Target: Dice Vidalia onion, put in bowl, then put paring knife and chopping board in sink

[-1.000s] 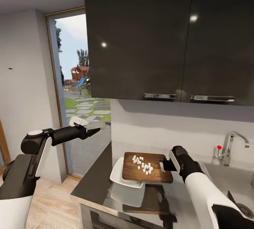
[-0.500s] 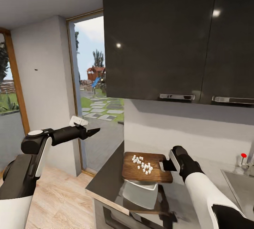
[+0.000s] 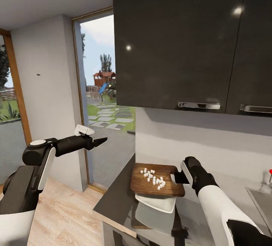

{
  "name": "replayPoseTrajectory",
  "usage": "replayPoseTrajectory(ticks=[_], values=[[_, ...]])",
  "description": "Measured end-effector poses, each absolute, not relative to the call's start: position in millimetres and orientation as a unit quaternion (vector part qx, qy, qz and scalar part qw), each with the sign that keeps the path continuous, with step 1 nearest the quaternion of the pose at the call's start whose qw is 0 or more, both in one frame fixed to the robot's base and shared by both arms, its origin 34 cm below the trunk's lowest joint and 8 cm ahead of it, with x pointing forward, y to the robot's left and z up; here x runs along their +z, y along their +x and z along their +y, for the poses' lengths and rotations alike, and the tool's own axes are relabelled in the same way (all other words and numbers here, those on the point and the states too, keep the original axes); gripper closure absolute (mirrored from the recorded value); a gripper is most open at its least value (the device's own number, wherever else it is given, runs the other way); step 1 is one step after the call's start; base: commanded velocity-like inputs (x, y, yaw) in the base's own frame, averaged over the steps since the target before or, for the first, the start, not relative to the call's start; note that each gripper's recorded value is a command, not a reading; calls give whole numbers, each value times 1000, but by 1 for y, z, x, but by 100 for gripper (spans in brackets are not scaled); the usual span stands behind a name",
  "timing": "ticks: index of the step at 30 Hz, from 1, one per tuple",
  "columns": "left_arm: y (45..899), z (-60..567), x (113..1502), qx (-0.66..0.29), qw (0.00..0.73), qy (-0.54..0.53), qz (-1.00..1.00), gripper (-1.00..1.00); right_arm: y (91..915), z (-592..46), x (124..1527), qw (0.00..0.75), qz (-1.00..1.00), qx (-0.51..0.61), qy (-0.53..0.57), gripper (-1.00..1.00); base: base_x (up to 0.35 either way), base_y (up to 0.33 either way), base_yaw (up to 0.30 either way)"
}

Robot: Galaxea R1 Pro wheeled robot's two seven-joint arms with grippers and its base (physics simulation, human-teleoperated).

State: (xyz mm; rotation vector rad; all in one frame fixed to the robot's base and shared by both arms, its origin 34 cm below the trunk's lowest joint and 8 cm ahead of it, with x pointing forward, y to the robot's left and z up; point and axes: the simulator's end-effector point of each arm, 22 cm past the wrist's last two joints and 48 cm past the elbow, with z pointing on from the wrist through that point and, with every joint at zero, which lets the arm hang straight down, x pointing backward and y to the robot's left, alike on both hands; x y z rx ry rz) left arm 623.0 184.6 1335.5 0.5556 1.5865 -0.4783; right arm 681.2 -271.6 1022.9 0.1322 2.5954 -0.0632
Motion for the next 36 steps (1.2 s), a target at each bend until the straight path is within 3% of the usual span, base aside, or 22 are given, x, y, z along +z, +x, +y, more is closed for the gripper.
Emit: replayPoseTrajectory(ticks=[36], values=[[623,184,1336,-210,642,244,696,-100,691,-277,1043,293,954,-27,54,100,0,0,0]])
